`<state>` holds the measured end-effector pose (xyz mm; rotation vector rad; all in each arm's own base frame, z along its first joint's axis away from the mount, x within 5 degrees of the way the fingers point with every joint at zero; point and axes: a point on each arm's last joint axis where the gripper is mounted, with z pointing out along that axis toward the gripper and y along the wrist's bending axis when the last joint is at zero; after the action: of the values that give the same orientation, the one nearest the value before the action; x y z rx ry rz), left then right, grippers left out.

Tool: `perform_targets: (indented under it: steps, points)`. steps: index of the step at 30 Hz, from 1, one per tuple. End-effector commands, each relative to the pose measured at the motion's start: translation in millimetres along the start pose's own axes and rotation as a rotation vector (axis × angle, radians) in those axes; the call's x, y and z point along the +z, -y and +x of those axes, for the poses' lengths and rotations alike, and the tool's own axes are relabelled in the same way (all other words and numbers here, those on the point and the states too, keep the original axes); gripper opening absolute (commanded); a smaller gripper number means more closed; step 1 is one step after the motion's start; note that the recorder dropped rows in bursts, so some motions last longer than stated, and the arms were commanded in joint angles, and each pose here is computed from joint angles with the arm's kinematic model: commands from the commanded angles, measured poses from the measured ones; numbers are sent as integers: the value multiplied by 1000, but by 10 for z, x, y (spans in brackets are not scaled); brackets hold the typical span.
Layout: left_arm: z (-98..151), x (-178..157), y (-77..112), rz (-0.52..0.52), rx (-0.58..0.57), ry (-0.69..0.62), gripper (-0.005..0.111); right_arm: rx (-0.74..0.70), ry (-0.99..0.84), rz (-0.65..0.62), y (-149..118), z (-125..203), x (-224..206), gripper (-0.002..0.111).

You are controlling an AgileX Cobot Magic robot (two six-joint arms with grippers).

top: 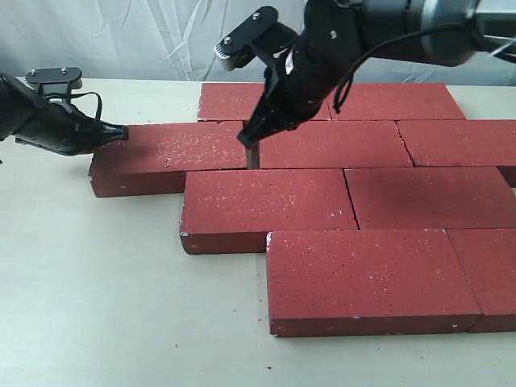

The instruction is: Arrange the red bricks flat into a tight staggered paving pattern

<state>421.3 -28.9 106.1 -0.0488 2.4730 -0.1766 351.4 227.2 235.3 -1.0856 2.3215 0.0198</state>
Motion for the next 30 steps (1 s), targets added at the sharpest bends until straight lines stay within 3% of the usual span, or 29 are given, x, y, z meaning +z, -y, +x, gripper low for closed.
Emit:
perform_targets:
  steps: [1,8,16,23,30]
  points:
    - [-11,6,170,16,33,15,0,76,6,53,271,374,-144,-1]
    - [-5,11,291,21,60,30,0,143,67,115,394,1005,-143,-1]
    - [-37,9,233,-11,124,58,0,153,91,124,416,1009,-137,-1]
    - [-83,4,178,-47,114,102,0,151,101,127,419,1001,-139,-1]
    - [-50,7,199,-22,121,67,0,154,109,128,420,994,-139,-1]
